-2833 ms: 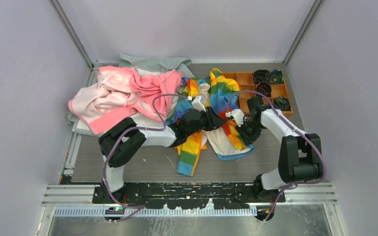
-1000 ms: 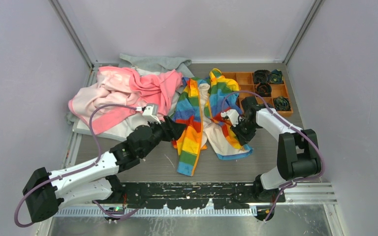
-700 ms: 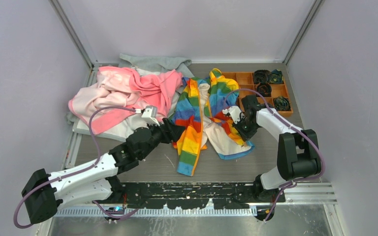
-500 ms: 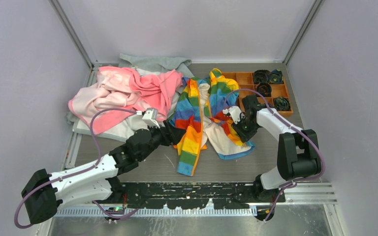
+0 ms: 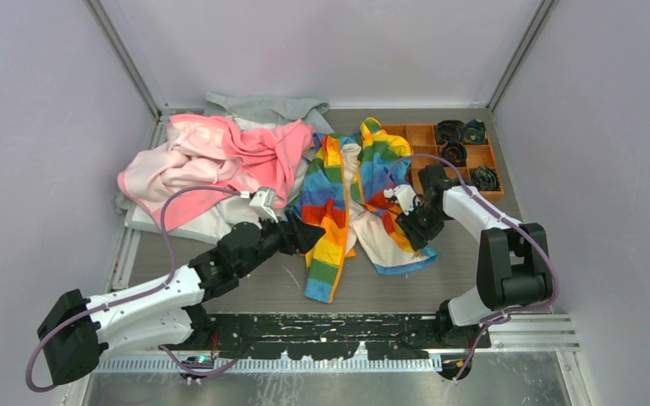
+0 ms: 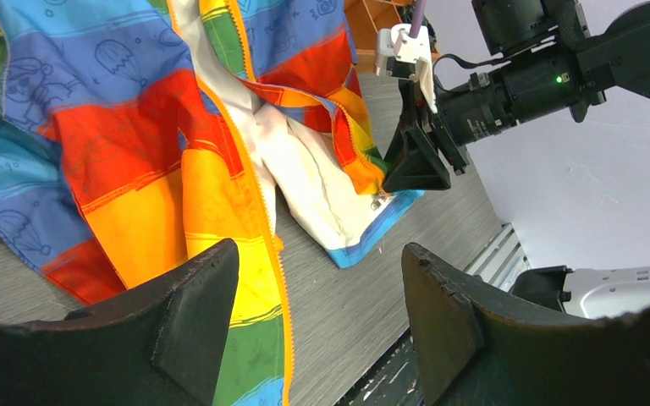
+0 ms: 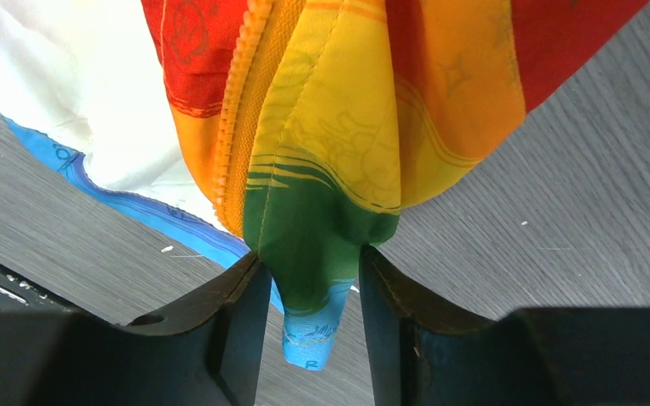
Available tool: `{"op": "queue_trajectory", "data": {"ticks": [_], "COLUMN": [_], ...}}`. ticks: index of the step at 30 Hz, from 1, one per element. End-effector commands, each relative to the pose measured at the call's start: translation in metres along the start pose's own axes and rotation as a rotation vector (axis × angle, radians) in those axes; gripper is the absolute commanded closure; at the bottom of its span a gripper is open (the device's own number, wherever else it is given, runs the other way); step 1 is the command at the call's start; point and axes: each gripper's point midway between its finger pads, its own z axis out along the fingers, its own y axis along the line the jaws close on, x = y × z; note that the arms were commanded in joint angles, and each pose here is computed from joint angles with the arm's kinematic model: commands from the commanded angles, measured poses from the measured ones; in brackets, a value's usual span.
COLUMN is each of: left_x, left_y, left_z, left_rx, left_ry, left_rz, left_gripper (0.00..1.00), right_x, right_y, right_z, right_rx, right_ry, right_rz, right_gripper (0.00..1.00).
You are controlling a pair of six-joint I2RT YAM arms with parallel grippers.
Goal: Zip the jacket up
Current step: Adjust the zipper on the jacket.
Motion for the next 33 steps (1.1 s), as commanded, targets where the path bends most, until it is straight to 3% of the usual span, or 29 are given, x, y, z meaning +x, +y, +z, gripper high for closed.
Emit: {"op": "queue_trajectory", "data": {"ticks": [1, 13, 33], "left_x": [-0.015, -0.008, 0.002], "left_y": [-0.02, -0.026, -0.031], "left_z": [0.002, 0.006, 0.01], "left_rx": [0.072, 0.103, 0.125], "left_ry": [-0.038, -0.009, 0.053], "left_rz": [-0.011, -0.028, -0.023], "left_gripper": [0.29, 0.23, 0.23], "right_x": [-0.014, -0.015, -0.016], "right_y": [0.002, 0.007, 0.023], "right_z": [-0.016, -0.02, -0.027], "right_rx": [-0.003, -0.023, -0.095], "right_ry": [-0.074, -0.097, -0.134], "right_rz": [-0.032, -0.046, -0.098], "right_gripper": [0.51, 0.44, 0.4]}}
